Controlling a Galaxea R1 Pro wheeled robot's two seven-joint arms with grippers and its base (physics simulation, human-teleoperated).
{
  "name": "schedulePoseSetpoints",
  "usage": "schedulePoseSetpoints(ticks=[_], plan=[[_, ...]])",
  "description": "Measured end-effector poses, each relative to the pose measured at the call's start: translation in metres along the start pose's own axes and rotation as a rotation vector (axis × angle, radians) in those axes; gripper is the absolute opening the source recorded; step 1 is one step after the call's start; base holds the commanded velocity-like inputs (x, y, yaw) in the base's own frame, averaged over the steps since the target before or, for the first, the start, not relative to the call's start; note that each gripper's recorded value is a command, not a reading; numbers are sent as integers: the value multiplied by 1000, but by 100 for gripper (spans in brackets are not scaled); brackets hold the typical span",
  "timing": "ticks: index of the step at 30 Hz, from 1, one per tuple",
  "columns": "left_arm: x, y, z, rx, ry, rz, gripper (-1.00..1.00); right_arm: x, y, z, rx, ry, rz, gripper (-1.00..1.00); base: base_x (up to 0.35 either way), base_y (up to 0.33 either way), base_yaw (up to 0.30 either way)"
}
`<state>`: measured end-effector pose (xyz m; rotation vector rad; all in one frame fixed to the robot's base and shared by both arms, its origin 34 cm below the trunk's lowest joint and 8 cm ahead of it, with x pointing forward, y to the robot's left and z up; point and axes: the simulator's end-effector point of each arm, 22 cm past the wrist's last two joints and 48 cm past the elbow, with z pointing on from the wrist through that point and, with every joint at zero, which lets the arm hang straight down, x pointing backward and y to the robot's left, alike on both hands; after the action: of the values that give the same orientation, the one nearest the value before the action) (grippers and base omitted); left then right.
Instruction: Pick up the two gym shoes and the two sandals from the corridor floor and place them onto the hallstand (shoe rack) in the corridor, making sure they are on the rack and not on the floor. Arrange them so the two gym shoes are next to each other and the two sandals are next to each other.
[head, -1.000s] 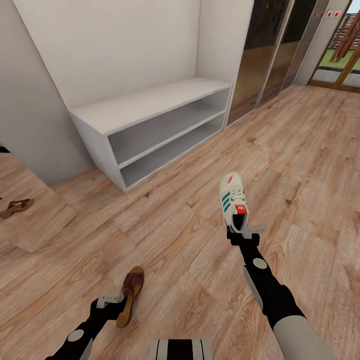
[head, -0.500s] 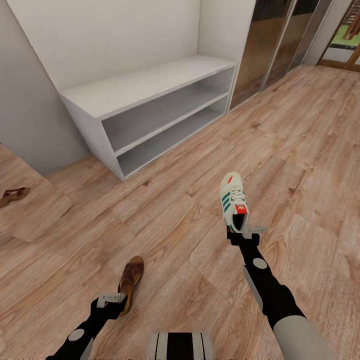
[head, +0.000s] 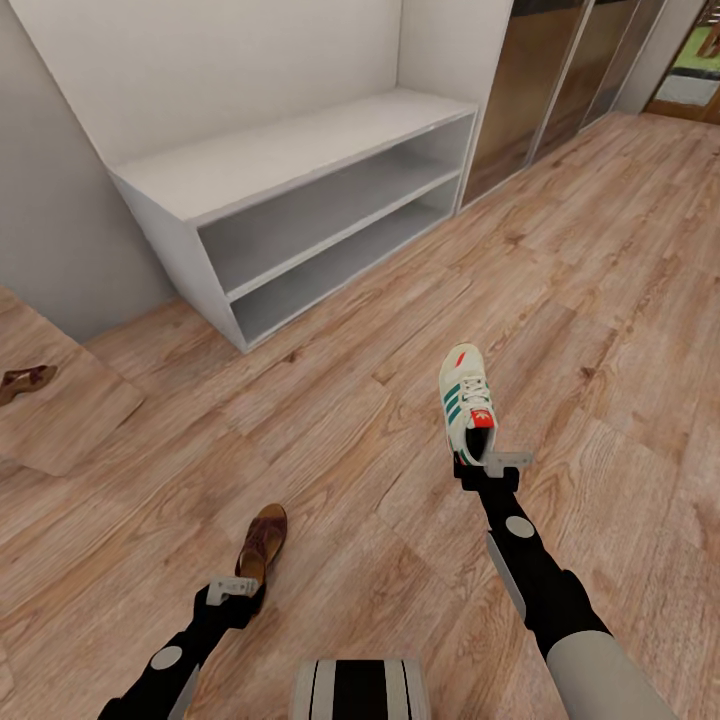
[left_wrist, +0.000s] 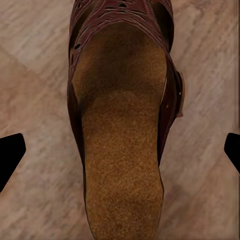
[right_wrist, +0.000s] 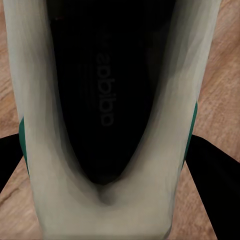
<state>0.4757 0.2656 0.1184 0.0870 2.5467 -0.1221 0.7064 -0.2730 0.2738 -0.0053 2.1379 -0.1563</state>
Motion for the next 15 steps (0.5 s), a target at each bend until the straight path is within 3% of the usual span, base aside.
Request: schedulePoseSetpoints(ticks=[8,15], plan=[[0,-2,0,4,1,5,100,0,0,0,0,0,0,-100,0,0,-16],[1,-2,0,5,3,6,100,0,1,0,0,1,0,-100,0,0,-121]])
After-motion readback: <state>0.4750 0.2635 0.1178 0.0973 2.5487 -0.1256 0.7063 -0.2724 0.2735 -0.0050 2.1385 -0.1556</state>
